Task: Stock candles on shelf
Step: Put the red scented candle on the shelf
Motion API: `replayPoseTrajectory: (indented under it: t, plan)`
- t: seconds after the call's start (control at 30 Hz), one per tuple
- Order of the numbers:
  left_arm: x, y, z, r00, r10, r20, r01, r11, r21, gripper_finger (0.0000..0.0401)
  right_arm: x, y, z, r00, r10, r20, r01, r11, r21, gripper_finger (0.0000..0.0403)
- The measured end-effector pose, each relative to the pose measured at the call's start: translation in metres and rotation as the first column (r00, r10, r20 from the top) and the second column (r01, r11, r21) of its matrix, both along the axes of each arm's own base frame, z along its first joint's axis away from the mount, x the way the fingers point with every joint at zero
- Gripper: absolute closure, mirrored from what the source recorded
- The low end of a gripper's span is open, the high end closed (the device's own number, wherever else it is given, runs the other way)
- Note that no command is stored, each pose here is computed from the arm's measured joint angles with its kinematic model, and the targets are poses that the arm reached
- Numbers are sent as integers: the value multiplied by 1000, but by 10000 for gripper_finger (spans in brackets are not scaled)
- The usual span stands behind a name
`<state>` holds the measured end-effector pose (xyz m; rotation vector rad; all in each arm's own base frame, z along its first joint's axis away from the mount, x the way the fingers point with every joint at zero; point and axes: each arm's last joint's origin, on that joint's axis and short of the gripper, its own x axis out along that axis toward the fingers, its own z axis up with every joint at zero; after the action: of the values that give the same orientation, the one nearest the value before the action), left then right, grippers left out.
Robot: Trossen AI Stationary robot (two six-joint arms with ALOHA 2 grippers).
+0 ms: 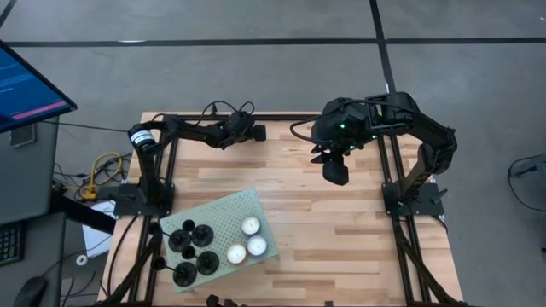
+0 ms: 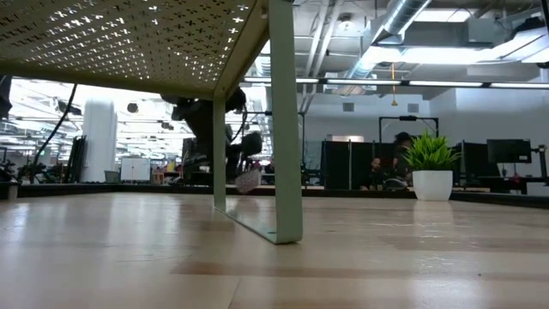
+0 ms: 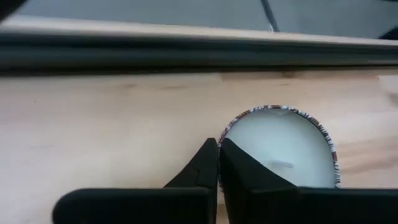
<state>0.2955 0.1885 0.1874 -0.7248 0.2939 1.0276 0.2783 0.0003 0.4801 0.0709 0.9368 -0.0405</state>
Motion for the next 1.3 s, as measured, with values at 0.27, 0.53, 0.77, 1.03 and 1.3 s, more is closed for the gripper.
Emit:
replayPoseTrajectory:
  t: [0.27,0.53,0.77,1.03,1.3]
  plan:
    - [-4,-16,37,997,-63,47,59,993,98,399,0,-2,0,1000,-20,0,20,1000,-23,284]
    - [-20,-64,92,973,-217,81,198,960,198,400,-2,-3,2,999,-47,7,48,997,-59,284]
    - [-52,-106,128,935,-345,82,321,922,215,400,-6,-3,4,999,-48,17,49,997,-59,285]
    - [-97,-145,150,854,-513,85,496,853,162,400,-5,-3,4,997,-75,17,76,996,-39,285]
    - [-125,-178,148,713,-696,85,698,716,9,400,-5,-1,4,994,-109,18,109,994,-6,285]
